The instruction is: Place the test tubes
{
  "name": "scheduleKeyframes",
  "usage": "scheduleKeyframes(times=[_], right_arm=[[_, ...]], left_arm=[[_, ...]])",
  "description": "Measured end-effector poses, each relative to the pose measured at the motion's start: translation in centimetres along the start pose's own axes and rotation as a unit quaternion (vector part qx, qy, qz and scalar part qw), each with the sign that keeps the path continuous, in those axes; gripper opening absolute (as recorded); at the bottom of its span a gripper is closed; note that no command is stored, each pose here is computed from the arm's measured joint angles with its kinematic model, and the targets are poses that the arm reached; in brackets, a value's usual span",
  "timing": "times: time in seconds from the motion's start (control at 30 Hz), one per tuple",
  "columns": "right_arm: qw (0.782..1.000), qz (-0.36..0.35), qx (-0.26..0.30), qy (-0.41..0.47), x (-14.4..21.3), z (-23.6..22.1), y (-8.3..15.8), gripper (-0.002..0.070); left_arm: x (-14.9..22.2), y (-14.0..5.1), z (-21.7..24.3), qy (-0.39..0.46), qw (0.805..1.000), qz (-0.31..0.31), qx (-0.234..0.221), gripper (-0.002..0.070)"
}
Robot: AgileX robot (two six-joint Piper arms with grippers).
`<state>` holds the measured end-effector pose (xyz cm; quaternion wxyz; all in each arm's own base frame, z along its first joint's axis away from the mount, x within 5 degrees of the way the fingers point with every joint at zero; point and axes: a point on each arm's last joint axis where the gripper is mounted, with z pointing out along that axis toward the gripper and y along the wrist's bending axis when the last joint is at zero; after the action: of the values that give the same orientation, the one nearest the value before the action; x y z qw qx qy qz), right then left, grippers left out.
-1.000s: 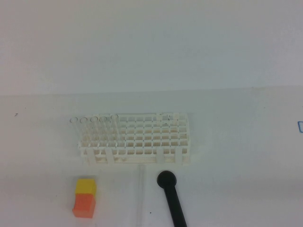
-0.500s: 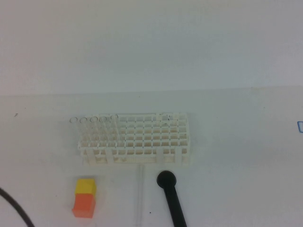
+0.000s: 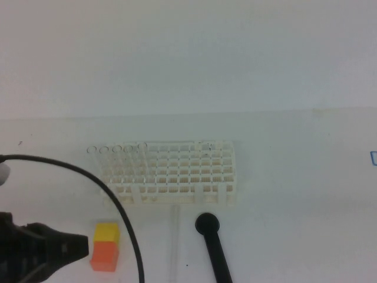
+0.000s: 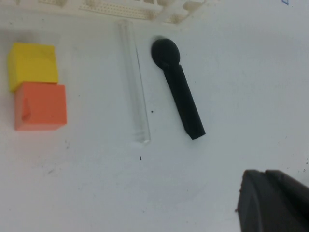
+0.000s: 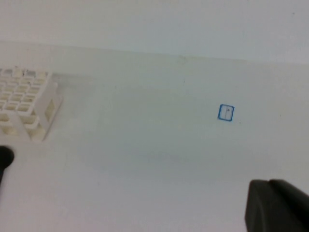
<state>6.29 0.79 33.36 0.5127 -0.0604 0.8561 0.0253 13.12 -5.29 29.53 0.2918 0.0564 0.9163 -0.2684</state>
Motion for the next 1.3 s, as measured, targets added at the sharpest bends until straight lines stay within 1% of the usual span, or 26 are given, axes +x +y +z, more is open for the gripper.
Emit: scheduleKeyframes(times=[0.07, 0.13, 0.27, 0.47, 0.53, 0.67, 0.77, 0.87, 1.03, 1.13, 1.3], right_arm=[[1.000, 0.000, 0.000, 0.007, 0.1, 0.0, 0.0, -0.0001], [1.000, 0.000, -0.001, 0.014, 0.2, 0.0, 0.0, -0.0001], [1.000, 0.000, -0.001, 0.018, 0.3, 0.0, 0.0, -0.0001], [1.000, 0.000, -0.001, 0.023, 0.4, 0.0, 0.0, -0.0001], [1.000, 0.000, -0.001, 0.027, 0.5, 0.0, 0.0, -0.0001], [0.999, 0.004, -0.004, 0.041, 0.7, 0.0, 0.1, -0.0001], [0.999, 0.007, -0.008, 0.049, 0.9, 0.0, 0.1, -0.0001], [0.999, 0.010, -0.011, 0.051, 0.9, 0.0, 0.2, -0.0001], [0.998, 0.011, -0.012, 0.053, 1.0, -0.1, 0.2, -0.0001], [0.998, 0.011, -0.013, 0.058, 1.1, -0.1, 0.2, -0.0001], [0.998, 0.011, -0.013, 0.061, 1.1, -0.1, 0.2, -0.0001]], left_arm=[[-0.6, 0.4, 1.1, 0.010, 1.000, -0.001, 0.007, -0.0001], [-1.0, 0.6, 2.2, 0.022, 1.000, 0.003, 0.005, -0.0001], [-1.2, 0.1, 4.3, 0.039, 0.999, 0.029, -0.010, -0.0001], [-0.6, -2.7, 7.7, 0.037, 0.997, 0.066, -0.022, -0.0001], [-0.4, -3.4, 9.0, 0.034, 0.996, 0.072, -0.034, -0.0001], [0.2, -4.2, 11.6, 0.046, 0.994, 0.076, -0.058, -0.0001], [0.5, -4.6, 13.5, 0.079, 0.991, 0.079, -0.077, 0.0008], [0.3, -5.2, 15.2, 0.102, 0.987, 0.088, -0.085, 0.0071], [-0.3, -6.1, 17.8, 0.128, 0.983, 0.088, -0.092, 0.0262], [-0.3, -6.1, 19.0, 0.152, 0.980, 0.071, -0.110, 0.0309], [0.2, -5.6, 20.8, 0.172, 0.975, 0.056, -0.128, 0.0325]])
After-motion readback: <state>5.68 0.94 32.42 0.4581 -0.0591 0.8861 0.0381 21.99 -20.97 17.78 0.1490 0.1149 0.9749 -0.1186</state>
